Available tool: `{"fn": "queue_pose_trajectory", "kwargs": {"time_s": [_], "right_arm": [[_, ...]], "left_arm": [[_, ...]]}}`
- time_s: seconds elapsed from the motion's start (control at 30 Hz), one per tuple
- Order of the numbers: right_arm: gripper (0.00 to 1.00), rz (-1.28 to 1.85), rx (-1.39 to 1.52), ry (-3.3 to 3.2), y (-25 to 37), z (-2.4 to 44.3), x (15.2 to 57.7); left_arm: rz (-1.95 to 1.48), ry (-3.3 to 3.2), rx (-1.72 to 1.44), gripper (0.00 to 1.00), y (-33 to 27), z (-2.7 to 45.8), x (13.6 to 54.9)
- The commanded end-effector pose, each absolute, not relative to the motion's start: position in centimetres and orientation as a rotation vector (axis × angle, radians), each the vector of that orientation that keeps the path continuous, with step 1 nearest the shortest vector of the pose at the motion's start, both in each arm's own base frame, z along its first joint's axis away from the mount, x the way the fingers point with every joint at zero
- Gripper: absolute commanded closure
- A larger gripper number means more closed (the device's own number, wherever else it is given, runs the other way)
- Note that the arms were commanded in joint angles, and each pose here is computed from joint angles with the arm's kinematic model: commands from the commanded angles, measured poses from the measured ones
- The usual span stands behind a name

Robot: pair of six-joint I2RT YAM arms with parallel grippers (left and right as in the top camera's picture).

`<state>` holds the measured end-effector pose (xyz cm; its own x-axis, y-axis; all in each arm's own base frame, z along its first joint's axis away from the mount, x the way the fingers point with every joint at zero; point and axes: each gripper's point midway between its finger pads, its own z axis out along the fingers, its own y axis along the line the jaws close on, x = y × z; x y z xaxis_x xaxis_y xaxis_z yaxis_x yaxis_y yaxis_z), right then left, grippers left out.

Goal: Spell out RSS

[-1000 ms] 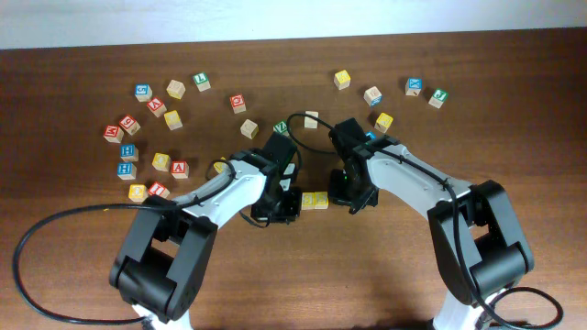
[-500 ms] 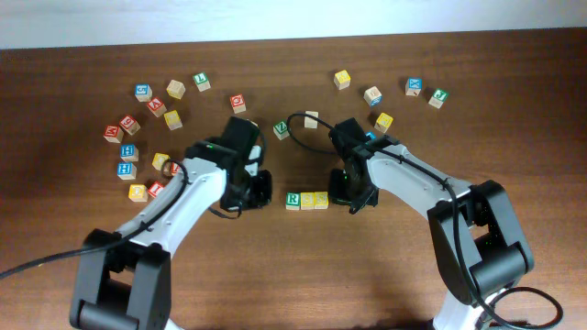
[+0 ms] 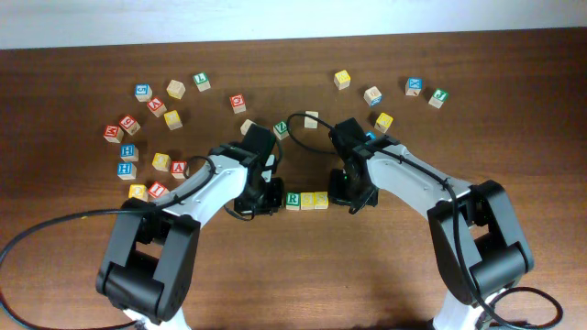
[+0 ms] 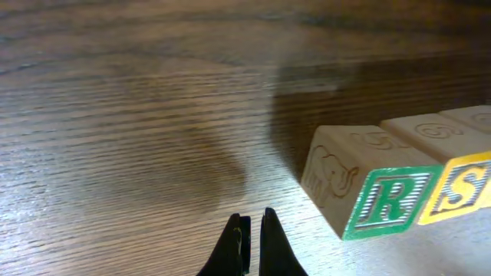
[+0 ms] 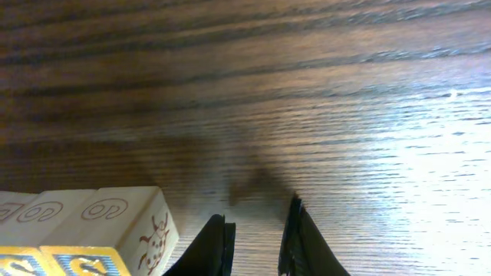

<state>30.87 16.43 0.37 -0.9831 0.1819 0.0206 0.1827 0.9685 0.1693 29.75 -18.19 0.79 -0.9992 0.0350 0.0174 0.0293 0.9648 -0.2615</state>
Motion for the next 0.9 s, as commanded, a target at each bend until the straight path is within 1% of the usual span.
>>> {"fn": "queue_pose_trajectory", "kwargs": {"time_s": [0.0, 0.1, 0.33, 0.63, 0.73, 0.87], "right_arm": [[0.84, -0.302, -0.272, -3.099, 17.2, 0.3, 30.6], [0.84, -0.307, -0.272, -3.097, 17.2, 0.3, 30.5], [0.84, -0.307, -0.272, -3.097, 17.2, 0.3, 30.5], [0.84, -0.308, -0.271, -3.096, 17.2, 0.3, 30.5], [0.85, -0.335, -0.268, -3.084, 17.6, 0.3, 30.4], [0.88, -0.362, -0.265, -3.073, 17.9, 0.4, 30.3]], "left_arm": [[0.456, -3.076, -0.077, 1.00, -18.7, 0.7, 29.6], [0.522, -3.062, -0.089, 1.00, -19.6, 0.9, 29.6], [0.538, -3.074, -0.147, 1.00, -20.8, 1.0, 29.4], [0.540, -3.078, -0.151, 1.00, -20.9, 1.0, 29.5], [0.539, -3.083, -0.152, 1.00, -20.9, 1.0, 29.6], [0.547, -3.091, -0.155, 1.00, -21.0, 1.0, 29.8]]}}
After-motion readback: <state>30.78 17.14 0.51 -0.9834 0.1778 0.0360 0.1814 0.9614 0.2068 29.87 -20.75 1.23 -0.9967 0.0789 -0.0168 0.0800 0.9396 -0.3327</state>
